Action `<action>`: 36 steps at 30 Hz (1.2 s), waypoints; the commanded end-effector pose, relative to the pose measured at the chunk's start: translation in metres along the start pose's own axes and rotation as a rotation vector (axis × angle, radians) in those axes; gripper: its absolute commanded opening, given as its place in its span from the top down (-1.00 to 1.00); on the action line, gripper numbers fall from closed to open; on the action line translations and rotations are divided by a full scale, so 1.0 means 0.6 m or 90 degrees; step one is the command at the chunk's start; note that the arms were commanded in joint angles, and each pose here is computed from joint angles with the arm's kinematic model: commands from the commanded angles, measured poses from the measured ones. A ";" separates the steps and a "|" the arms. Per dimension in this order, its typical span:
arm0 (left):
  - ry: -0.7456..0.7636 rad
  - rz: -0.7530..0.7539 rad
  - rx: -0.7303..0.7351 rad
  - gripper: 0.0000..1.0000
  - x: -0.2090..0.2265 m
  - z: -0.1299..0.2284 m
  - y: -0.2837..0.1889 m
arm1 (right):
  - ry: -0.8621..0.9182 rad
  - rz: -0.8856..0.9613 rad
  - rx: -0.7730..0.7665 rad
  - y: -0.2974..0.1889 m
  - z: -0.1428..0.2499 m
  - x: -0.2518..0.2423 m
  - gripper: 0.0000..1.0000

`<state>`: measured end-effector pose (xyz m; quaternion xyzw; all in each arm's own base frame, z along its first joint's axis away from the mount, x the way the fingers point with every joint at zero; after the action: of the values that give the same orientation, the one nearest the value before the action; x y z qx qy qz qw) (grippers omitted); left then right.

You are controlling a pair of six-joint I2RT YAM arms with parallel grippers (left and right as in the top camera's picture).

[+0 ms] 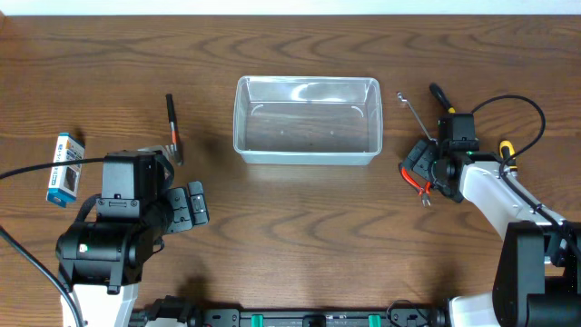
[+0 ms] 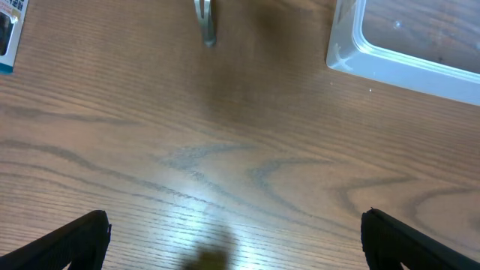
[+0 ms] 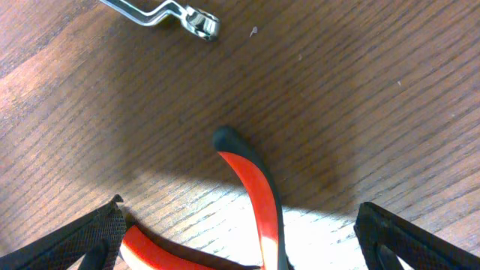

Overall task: Pack container
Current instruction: 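Lower the right gripper and grasp the red pliers handle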

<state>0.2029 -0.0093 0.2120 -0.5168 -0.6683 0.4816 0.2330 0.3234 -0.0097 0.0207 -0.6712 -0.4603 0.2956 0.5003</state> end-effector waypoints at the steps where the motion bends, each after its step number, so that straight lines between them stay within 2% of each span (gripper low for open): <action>1: -0.004 -0.002 -0.009 -0.96 -0.001 -0.005 -0.007 | 0.027 0.017 0.002 0.005 0.006 -0.012 -0.99; 13: -0.004 -0.002 -0.009 -0.96 -0.001 -0.005 -0.007 | 0.053 0.029 0.017 0.025 0.044 -0.028 -0.99; 25: -0.004 -0.002 -0.009 -0.96 -0.001 -0.005 -0.007 | 0.052 0.031 0.023 0.031 0.055 -0.033 -0.70; 31: -0.004 -0.002 -0.009 -0.96 -0.001 -0.005 -0.007 | 0.051 0.034 0.029 0.030 0.059 -0.035 -0.40; 36: -0.004 -0.002 -0.009 -0.96 -0.001 -0.005 -0.007 | 0.051 0.035 0.031 0.030 0.061 -0.036 -0.01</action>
<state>0.2028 -0.0092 0.2120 -0.5167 -0.6683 0.4817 0.2332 0.3057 -0.0220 0.0061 -0.7024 -0.4244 0.2861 0.4947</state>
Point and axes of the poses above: each gripper's point midway between its finger pads, its own y axis out along the fingers, its own x axis along the line the jaws close on, z = x × y, the point moved 1 cm from there along -y, back along the fingers, and after that the axes turned 13 degrees about -y, right-handed, at the moved point
